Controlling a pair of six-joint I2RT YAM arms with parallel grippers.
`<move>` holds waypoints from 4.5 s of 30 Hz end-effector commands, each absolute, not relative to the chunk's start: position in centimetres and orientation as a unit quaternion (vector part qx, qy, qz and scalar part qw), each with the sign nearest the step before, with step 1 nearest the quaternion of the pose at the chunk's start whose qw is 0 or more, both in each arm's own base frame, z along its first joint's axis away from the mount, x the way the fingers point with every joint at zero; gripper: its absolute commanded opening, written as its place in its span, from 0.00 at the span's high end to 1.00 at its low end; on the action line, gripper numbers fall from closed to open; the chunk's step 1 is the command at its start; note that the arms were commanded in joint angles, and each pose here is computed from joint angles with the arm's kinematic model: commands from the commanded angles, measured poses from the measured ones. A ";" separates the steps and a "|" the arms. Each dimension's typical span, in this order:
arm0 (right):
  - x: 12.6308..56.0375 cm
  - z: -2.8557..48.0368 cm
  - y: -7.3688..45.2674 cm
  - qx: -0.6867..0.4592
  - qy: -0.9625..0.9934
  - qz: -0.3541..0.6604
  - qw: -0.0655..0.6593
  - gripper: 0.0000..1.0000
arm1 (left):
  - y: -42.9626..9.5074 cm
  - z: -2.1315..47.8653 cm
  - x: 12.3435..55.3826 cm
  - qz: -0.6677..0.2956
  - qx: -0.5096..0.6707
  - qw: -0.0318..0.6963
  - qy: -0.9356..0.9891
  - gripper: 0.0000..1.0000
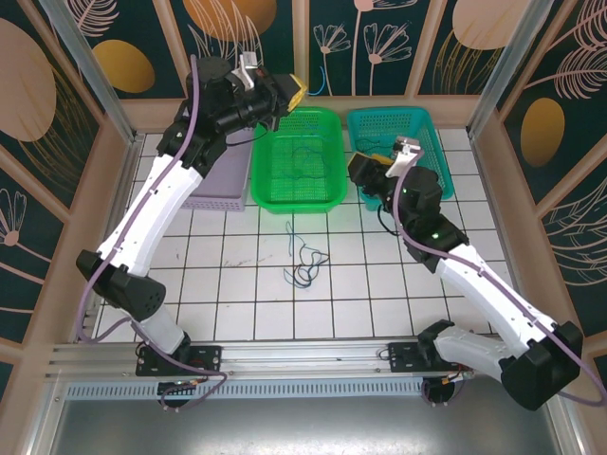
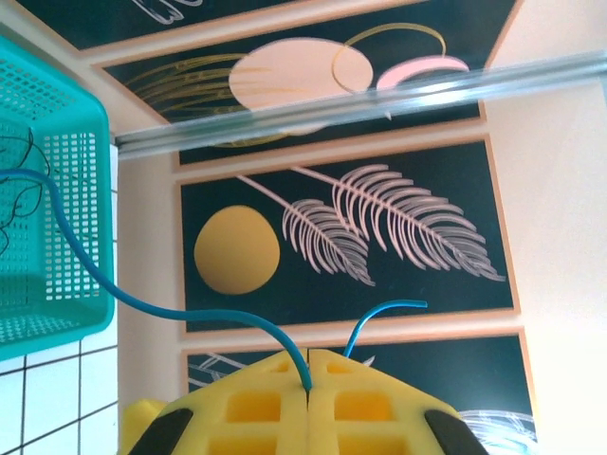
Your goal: Untangle the cables
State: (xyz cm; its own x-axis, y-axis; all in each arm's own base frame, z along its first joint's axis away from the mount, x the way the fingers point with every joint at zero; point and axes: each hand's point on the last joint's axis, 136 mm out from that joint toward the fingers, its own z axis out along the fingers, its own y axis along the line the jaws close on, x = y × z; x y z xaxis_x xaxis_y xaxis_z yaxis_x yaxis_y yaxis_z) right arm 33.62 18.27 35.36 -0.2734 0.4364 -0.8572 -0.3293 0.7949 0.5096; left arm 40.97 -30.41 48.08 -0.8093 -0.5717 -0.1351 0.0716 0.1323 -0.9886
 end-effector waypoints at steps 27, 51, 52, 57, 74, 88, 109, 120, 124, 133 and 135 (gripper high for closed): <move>30.2 31.1 15.3 0.111 0.772 0.321 0.537 0.44 | -29.6 33.3 56.7 -0.538 -0.332 0.220 0.743 0.43; 22.4 13.9 20.8 0.087 0.886 0.312 0.331 0.50 | -27.5 15.7 29.6 -0.448 -0.284 0.105 0.841 0.40; 22.2 13.1 20.8 0.094 0.890 0.313 0.319 0.50 | -27.7 15.2 29.6 -0.446 -0.294 0.098 0.840 0.39; 21.5 11.4 21.2 0.133 0.891 0.333 0.278 0.51 | -26.6 11.8 29.4 -0.425 -0.360 0.088 0.826 0.42; 20.9 10.5 21.8 0.174 0.890 0.350 0.233 0.50 | -28.3 8.0 32.1 -0.398 -0.304 0.119 0.857 0.67; 24.8 6.1 24.7 0.215 0.886 0.370 0.177 0.57 | -29.4 6.7 32.5 -0.387 -0.250 0.129 0.878 0.56; 26.3 6.3 26.5 0.203 0.881 0.390 0.176 0.59 | -29.1 4.8 32.1 -0.355 -0.231 0.123 0.897 0.88; 27.5 4.1 27.8 0.191 0.897 0.357 0.177 0.86 | -28.8 6.6 31.7 -0.370 -0.234 0.129 0.890 0.99; 27.2 4.4 25.2 0.195 0.913 0.295 0.202 1.00 | -26.9 9.4 30.5 -0.353 -0.245 0.144 0.891 1.00; 24.7 5.6 15.8 0.228 0.919 0.215 0.241 1.00 | -19.8 21.1 31.1 -0.266 -0.242 0.307 0.881 1.00; 24.4 5.6 13.6 0.241 0.917 0.201 0.247 1.00 | -19.0 23.8 31.8 -0.255 -0.230 0.338 0.876 1.00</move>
State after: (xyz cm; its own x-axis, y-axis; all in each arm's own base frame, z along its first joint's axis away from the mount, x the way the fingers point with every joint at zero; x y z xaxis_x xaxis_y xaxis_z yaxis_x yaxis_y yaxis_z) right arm 26.31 17.56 7.98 -0.7542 0.5625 -0.3387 0.2763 0.7398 0.6134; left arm 31.75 -22.22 22.72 -0.7060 -0.6156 -0.3501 -0.2158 0.6579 -0.7216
